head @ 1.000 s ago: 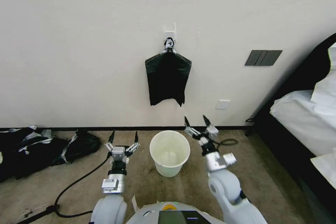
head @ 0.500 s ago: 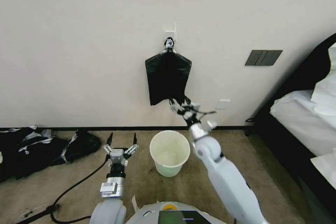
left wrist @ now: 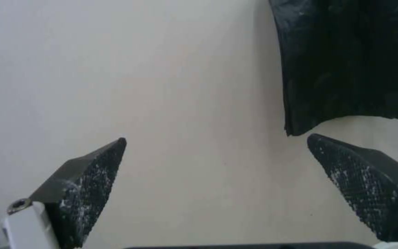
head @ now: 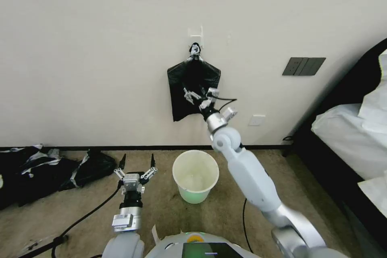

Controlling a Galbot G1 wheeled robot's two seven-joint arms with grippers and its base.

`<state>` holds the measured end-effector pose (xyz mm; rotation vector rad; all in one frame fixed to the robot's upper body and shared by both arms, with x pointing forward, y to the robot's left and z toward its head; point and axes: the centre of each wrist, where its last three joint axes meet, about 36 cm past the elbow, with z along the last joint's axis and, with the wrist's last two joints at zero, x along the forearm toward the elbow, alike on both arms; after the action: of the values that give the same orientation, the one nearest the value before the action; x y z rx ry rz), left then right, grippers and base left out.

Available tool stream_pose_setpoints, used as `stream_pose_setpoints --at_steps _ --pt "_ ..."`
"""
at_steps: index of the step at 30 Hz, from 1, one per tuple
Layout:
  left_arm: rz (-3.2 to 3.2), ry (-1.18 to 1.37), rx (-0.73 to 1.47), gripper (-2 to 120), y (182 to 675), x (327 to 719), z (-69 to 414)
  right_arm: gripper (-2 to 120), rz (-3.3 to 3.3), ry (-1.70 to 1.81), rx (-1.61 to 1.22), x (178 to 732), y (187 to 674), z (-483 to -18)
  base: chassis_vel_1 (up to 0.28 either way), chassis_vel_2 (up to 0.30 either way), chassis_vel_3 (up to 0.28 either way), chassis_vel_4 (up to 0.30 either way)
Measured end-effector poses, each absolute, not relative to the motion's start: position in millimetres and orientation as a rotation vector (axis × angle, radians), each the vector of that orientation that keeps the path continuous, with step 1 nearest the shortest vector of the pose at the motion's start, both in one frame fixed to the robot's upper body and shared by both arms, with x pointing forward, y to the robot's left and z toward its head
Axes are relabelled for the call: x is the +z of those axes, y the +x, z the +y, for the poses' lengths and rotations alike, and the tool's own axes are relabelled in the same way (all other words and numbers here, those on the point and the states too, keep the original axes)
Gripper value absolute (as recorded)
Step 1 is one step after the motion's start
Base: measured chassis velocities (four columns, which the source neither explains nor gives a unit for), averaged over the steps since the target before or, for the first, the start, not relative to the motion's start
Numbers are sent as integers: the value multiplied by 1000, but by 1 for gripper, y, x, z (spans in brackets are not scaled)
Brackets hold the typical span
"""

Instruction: Place a trash bag onto the trash bin.

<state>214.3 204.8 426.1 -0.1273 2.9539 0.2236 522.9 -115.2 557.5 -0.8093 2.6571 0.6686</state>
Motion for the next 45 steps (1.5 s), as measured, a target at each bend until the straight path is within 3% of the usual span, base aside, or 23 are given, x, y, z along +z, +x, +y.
stream_pose_setpoints --at_steps 20,45 --pt "2939 -53 283 100 215 429 212 100 2660 -754 666 601 600 -115 0 0 0 0" --pt "2937 -67 283 100 213 432 213 100 2620 -785 586 625 617 -118 0 0 0 0"
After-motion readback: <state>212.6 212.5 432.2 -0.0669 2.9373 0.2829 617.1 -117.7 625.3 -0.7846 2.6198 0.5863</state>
